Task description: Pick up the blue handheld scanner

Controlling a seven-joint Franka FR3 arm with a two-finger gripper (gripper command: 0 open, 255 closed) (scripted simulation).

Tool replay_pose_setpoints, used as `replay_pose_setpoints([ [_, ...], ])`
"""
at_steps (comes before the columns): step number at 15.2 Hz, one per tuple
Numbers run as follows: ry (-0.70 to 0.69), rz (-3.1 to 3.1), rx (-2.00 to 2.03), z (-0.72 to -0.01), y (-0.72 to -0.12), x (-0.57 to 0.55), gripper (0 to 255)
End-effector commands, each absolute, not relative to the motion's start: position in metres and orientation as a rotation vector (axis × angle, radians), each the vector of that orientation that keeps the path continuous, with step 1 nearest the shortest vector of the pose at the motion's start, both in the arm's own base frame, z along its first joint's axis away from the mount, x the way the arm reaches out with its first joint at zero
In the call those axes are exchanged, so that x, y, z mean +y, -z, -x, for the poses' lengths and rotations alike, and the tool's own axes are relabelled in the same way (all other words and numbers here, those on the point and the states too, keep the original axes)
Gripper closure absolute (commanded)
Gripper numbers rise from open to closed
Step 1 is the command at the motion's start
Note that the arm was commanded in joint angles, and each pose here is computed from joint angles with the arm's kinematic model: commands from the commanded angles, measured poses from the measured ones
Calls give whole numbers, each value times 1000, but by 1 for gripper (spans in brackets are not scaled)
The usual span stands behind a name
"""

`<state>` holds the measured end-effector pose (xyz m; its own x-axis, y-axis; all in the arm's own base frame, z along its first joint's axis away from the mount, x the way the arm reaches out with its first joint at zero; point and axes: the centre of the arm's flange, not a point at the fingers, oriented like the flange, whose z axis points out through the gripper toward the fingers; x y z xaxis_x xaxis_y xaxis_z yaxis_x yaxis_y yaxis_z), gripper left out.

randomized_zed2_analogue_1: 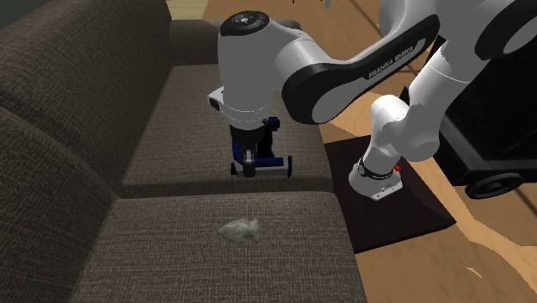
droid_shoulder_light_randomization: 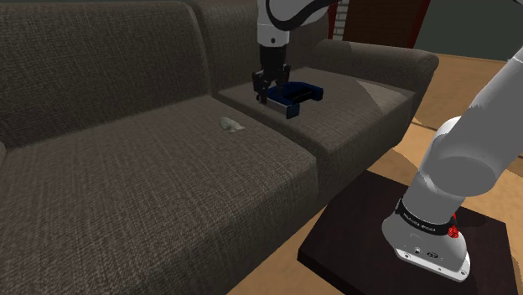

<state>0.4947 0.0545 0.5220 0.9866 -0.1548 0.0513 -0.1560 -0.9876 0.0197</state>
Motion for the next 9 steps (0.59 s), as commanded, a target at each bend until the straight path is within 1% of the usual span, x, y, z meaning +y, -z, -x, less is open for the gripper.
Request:
replay_pose_setpoints([
  [1, -78, -3107, -243, -495, -534, 54, 255],
  [7, -78, -3107, -243, -495, -565, 54, 255],
  [9, -78, -3107, -243, -495, -566, 54, 255],
])
